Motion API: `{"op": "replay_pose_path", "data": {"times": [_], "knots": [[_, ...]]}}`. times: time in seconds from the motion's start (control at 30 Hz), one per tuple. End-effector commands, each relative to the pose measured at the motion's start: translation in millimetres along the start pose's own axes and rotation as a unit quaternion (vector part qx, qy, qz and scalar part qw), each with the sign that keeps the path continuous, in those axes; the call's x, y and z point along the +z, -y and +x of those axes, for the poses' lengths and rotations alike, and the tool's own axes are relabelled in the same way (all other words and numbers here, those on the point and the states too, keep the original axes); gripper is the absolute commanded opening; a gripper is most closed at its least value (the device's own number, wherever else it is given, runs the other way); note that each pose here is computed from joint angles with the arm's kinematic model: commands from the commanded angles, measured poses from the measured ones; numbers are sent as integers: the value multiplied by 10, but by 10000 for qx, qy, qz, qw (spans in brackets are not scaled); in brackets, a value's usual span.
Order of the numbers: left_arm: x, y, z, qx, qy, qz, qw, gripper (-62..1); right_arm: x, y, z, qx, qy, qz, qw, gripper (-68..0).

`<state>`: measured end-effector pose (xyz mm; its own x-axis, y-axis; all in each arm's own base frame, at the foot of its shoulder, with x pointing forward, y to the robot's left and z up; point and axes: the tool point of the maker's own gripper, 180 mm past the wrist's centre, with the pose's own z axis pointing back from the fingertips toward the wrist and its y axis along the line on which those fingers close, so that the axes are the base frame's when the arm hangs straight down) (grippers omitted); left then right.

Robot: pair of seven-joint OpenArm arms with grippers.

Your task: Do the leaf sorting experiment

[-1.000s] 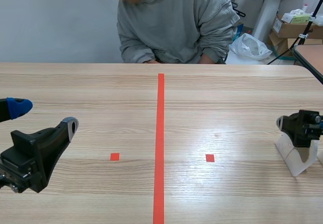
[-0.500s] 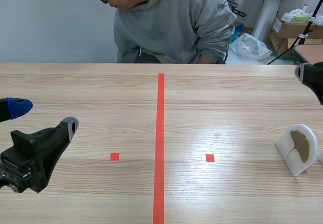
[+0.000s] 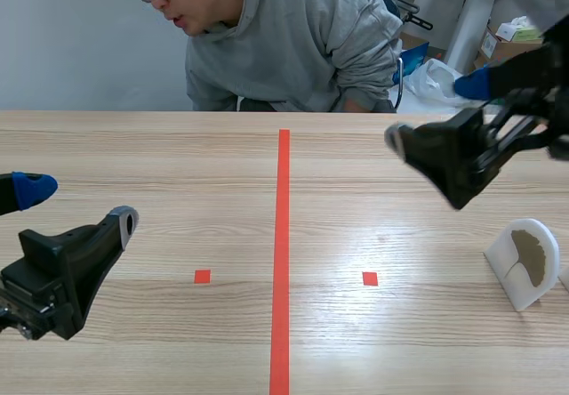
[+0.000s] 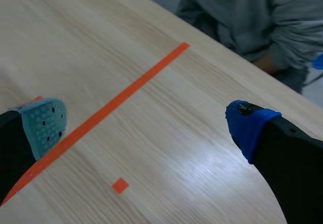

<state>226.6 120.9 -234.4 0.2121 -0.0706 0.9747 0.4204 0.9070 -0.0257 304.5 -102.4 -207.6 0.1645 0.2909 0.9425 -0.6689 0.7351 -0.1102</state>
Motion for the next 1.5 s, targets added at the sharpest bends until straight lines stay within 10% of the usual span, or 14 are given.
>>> {"op": "replay_pose_path", "data": {"times": [0.0,0.37,0.83,1.2,1.47], "knots": [[-9,24,85,33,160,-15,9999,-37,-26,-27,30,85,62,28,9999,-6],[-10,23,86,32,163,-15,9999,-37,-190,-467,141,207,627,562,9962,-8],[-10,23,86,32,163,-15,9999,-37,-205,-430,28,574,327,448,9968,-8],[-10,23,86,34,162,-15,9999,-37,-205,-72,84,368,440,-572,9967,-7],[-10,23,86,34,162,-15,9999,-37,-198,-65,136,369,585,-598,9958,-8]]}}
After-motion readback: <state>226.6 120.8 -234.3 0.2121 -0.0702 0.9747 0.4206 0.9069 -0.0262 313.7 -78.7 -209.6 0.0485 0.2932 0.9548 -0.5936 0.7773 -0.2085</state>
